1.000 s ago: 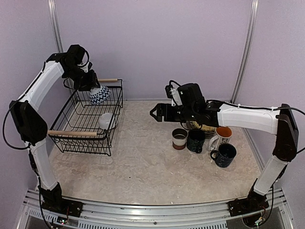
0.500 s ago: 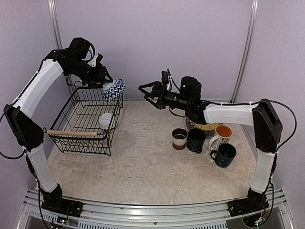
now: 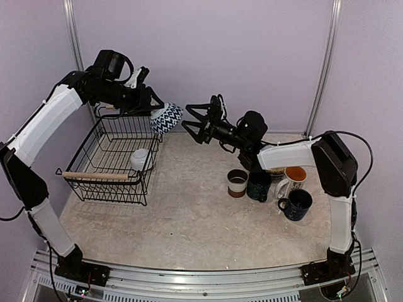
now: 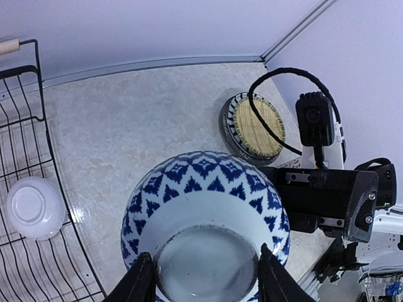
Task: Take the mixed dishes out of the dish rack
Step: Pass from the left arm to the right
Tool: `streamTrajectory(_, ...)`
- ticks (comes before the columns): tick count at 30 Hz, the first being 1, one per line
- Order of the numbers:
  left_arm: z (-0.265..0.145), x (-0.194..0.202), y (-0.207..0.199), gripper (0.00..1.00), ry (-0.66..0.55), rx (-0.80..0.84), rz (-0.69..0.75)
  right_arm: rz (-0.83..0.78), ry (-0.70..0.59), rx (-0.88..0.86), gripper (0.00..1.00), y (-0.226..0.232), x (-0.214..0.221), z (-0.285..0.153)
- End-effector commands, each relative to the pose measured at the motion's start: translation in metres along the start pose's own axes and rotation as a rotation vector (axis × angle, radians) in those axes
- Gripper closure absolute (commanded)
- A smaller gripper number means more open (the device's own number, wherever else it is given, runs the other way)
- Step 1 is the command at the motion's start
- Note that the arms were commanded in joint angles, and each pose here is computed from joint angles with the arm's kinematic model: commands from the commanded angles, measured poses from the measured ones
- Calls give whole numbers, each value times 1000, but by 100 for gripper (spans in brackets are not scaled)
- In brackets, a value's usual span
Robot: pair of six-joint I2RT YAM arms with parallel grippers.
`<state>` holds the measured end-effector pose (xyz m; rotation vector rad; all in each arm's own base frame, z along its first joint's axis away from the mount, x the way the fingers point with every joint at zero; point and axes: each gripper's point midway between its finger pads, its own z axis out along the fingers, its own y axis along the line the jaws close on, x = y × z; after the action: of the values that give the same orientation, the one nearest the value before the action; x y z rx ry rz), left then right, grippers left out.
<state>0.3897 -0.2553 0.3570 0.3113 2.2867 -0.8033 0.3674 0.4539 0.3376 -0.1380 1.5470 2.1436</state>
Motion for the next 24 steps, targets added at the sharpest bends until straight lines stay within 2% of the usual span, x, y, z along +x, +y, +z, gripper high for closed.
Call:
streamTrajectory(1,-15,-20,-33,76,-115,102,64,19,26,-132,13,31,8,8)
streamTrajectory(5,-10,-17,-40,76,-123,123,77,37,33,-204,19,46,12,12)
streamTrajectory(9,-2,-12,-42,76,-111,146,76,54,36,-262,30,58,14,13)
streamTrajectory(21,18,9,-45,77,-84,193,94,60,5,-298,96,62,12,7)
streamTrajectory(22,19,11,-46,77,-82,193,97,53,8,-293,100,62,12,7)
streamTrajectory(24,19,14,-45,78,-80,191,103,43,8,-278,100,61,13,7)
